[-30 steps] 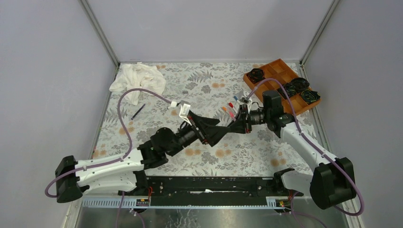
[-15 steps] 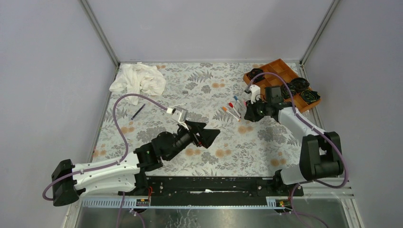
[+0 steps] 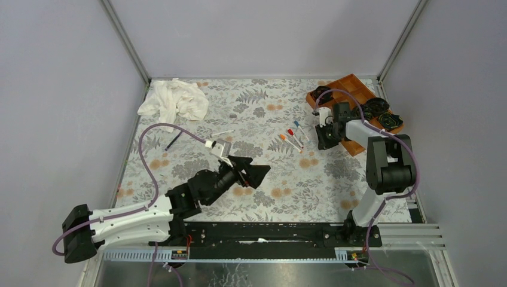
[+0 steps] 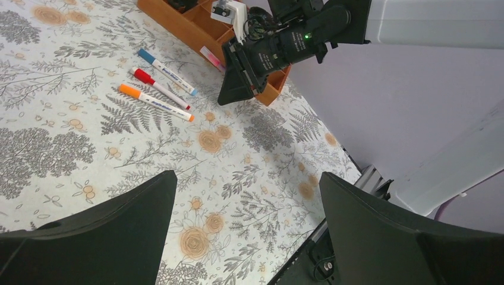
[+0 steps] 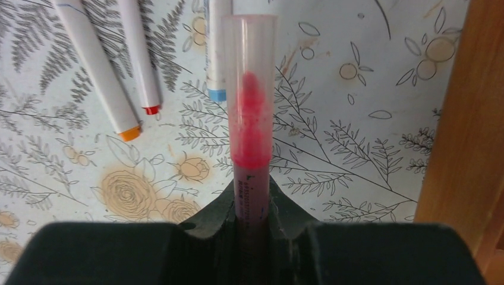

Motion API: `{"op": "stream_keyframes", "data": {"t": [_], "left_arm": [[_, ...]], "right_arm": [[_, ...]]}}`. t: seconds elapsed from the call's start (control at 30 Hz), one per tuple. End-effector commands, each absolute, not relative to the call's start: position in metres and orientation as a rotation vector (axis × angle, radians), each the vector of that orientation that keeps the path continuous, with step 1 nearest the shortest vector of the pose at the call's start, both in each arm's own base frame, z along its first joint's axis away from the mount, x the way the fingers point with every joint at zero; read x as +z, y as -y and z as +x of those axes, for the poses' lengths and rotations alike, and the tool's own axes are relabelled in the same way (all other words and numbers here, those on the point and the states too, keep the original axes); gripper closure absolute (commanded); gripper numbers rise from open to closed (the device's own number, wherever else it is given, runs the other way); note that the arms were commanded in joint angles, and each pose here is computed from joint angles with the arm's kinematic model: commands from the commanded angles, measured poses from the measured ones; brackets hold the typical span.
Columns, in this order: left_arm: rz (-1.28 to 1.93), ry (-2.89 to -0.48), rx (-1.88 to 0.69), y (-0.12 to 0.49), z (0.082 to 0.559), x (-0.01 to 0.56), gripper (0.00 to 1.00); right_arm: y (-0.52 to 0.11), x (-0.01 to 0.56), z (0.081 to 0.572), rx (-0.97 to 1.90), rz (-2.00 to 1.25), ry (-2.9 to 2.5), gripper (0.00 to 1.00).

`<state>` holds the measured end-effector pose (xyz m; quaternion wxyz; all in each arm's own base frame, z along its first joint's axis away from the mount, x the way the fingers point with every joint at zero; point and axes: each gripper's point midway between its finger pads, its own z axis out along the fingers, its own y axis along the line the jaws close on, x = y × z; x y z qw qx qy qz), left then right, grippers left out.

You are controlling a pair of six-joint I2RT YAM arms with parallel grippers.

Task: Insert the pens into the pen caps
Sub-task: Place the pen at the corner of the board.

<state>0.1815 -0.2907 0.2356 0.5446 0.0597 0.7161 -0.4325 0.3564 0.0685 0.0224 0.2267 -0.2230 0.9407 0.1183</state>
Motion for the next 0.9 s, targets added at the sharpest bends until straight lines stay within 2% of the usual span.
{"op": "stream_keyframes", "data": {"t": [0.0,0.37,0.57,0.77,0.87], "left_arm": [[0.079,-1.68,-1.008,0.277,0.186,0.234,0.03],[0.07,-1.685,-1.003,0.274,0.186,0.236,0.03],[0.054,-1.686,-1.0,0.27,0.186,0.234,0.03],[0.064,-1.69,-0.986,0.271,0.187,0.236,0.03],[0.066,-1.69,-0.989,0.271,0.187,0.236,0.03]], "right_arm": [[-0.059,0.019,0.359,0.295,-0.593,-2.629,0.82],[-0.079,0.011,0.396,0.449,-0.617,-2.653,0.78],[-0.077,-0.001,0.399,0.432,-0.612,-2.679,0.68],[-0.079,0.001,0.398,0.445,-0.61,-2.671,0.66],[-0.08,0.016,0.399,0.447,-0.617,-2.634,0.61]]}}
